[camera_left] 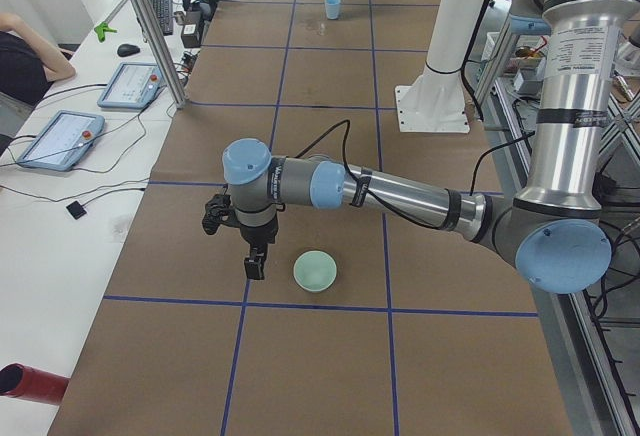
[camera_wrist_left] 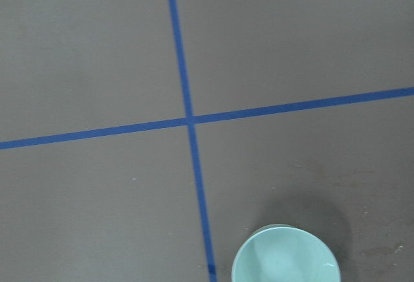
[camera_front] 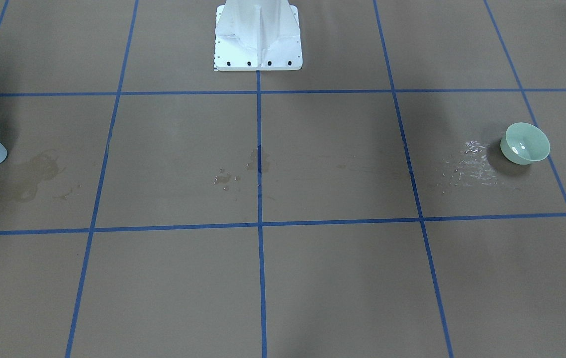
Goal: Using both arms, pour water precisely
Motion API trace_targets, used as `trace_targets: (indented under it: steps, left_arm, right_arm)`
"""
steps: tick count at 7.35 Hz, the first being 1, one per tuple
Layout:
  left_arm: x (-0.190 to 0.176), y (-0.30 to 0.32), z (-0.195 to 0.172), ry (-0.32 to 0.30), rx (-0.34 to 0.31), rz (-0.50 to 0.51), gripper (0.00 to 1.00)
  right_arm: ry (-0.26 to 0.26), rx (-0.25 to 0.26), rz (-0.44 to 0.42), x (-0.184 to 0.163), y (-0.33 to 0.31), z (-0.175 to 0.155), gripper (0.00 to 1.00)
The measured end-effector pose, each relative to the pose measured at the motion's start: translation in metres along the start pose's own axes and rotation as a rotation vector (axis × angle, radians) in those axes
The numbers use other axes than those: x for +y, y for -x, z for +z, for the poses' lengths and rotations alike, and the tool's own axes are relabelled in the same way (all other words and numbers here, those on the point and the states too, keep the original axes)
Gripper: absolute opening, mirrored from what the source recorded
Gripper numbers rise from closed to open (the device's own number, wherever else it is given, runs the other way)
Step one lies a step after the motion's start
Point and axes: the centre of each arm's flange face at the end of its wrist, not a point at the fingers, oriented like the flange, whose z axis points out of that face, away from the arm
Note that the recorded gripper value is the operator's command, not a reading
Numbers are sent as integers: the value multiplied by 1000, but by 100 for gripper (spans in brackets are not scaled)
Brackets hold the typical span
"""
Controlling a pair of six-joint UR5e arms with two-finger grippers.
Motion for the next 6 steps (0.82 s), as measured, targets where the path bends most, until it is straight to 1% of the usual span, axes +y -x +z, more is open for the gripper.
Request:
trace_targets:
  steps: [2, 3, 5, 6]
  left_arm:
    - [0, 15, 5, -7, 1, -93, 100]
    - [0, 17, 7, -7, 3, -120, 100]
    - [7, 22, 13, -21, 7, -121, 100]
    - [12, 25, 16, -38, 7, -107, 100]
  right_arm:
    - [2, -2, 19, 5, -5, 0, 99]
    - [2, -3, 23, 7, -6, 0, 99]
    - [2, -3, 29, 8, -8, -1, 99]
    - [1, -2, 37, 10, -11, -2, 99]
